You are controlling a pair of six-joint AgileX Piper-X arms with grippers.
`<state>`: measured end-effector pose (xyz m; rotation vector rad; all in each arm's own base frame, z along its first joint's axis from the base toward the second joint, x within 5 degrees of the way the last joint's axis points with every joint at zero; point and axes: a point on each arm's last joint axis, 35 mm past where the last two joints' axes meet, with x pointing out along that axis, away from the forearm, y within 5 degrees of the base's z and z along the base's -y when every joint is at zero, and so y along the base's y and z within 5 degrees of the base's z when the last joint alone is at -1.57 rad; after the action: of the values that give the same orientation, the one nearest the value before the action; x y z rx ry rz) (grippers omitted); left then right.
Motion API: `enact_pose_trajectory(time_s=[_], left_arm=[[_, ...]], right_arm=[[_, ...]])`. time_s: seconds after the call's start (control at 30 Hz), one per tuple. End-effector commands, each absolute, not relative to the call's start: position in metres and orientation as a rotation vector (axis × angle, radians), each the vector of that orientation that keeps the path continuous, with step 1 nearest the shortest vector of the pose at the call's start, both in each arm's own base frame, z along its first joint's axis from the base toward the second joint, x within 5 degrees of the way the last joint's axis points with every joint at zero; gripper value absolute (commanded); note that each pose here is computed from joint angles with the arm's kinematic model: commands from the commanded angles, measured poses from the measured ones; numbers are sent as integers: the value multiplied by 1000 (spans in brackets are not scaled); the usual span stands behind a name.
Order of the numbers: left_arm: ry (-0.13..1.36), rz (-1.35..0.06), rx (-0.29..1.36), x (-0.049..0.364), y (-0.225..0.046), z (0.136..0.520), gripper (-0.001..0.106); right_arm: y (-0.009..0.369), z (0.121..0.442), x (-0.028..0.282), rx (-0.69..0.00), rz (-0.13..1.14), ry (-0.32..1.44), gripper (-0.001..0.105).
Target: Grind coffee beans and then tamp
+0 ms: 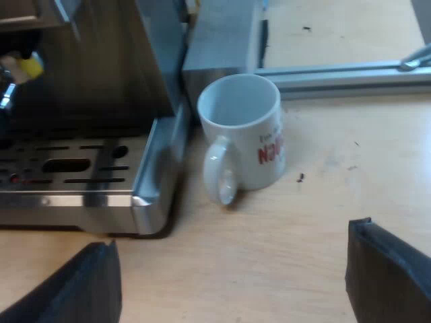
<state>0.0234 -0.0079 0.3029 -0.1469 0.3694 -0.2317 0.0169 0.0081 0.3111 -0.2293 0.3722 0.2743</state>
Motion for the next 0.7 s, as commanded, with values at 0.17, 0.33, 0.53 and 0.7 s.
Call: enact_pose_trajectory(time_s=[0.17, 0.33, 0.53, 0.7], left_arm=[[340, -326, -148, 19, -10, 316, 78], [335, -403, -140, 19, -11, 324, 78], [369, -538, -134, 28, -19, 326, 78], [374, -642, -123, 37, -26, 329, 78]], right_arm=[[10, 331, 22, -247, 386, 391, 70], [13, 343, 28, -276, 462, 424, 70], [18, 356, 36, -332, 595, 411, 70], [25, 356, 44, -349, 721, 421, 70]])
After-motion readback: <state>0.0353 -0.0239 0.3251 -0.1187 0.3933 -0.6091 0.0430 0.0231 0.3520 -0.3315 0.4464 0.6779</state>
